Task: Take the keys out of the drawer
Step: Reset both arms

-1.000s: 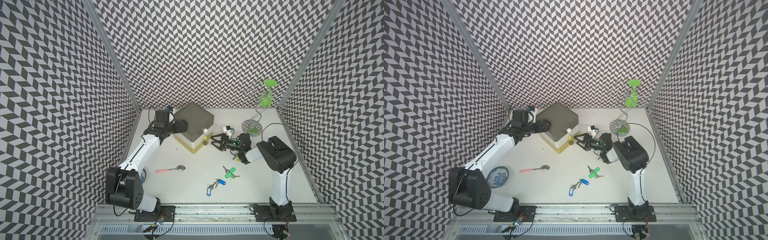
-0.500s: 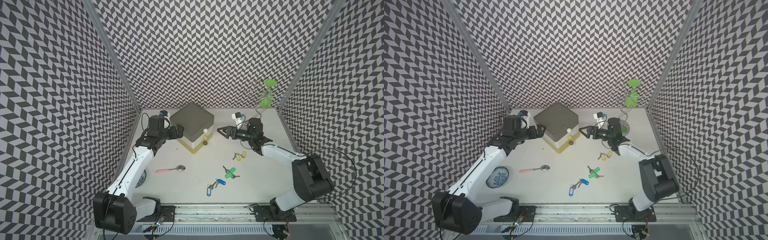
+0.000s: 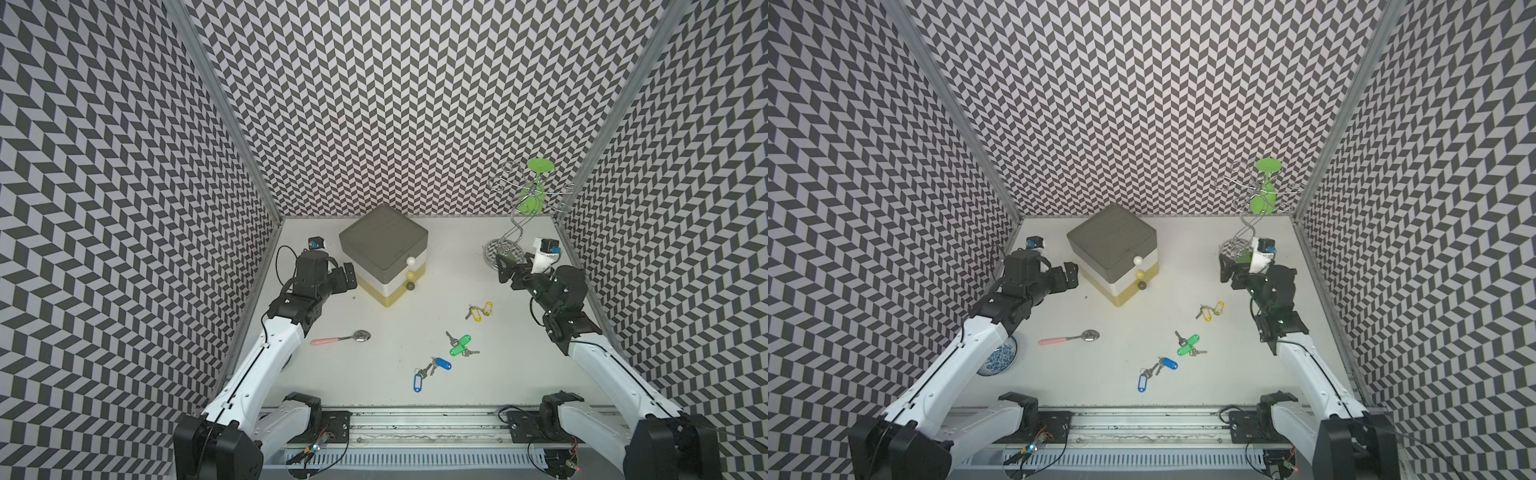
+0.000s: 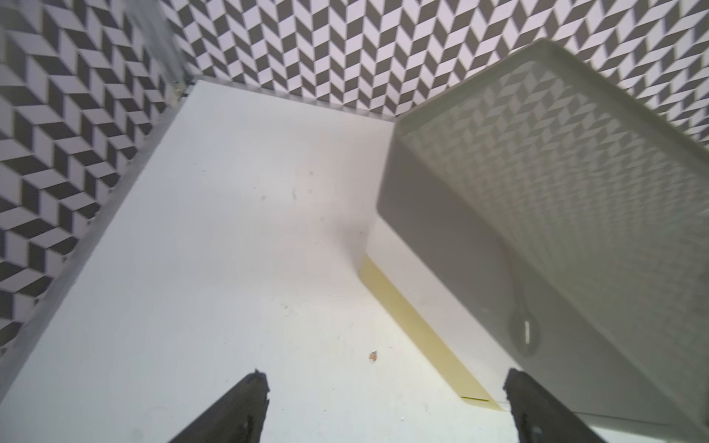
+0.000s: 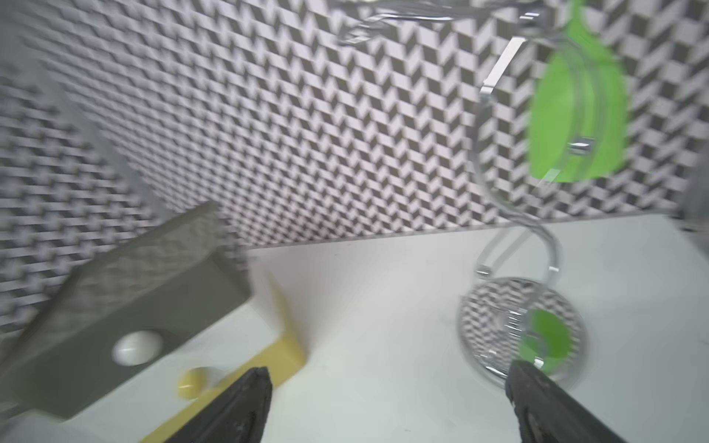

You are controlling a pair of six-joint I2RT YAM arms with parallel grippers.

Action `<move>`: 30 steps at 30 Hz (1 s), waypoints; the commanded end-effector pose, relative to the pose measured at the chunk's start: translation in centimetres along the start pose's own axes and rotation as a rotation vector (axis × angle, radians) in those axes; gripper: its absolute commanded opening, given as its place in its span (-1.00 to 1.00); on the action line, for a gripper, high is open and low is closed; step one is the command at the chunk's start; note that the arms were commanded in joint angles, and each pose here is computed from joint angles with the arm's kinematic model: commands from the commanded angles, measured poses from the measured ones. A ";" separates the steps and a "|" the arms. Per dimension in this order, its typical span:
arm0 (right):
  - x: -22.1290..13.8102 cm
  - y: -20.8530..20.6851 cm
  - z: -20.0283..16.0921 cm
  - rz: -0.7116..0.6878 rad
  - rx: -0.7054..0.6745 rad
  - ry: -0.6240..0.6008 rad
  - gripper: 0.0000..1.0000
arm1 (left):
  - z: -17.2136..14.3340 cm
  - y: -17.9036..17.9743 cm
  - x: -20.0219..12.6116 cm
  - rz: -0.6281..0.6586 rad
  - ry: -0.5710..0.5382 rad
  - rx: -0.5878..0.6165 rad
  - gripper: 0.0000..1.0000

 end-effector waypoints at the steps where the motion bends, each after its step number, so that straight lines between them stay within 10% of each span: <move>1: 0.5 -2.7 -0.2 -0.134 -0.115 -0.090 0.99 | 0.1 1.7 0.6 0.147 -0.135 -0.038 1.00; 8: 3.9 -4.8 -3.2 -0.140 -0.164 -0.069 0.99 | -1.1 3.1 2.0 0.214 -0.392 -0.076 1.00; 15: 5.8 -5.5 -5.6 -0.101 -0.156 0.002 0.99 | -2.3 2.8 4.1 0.170 -0.442 0.135 1.00; 30: 5.1 -5.5 -5.9 -0.082 -0.172 -0.072 0.99 | -5.6 4.9 6.6 0.207 -0.484 0.131 1.00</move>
Point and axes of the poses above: each gripper's point midway between its finger pads, its own x axis out along the fingers, its own y axis along the line the jaws close on, z = x × y, the point moved 7 cm from there along -x, back along the fingers, and after that the axes turned 9 degrees about x, right-handed, at the moved point
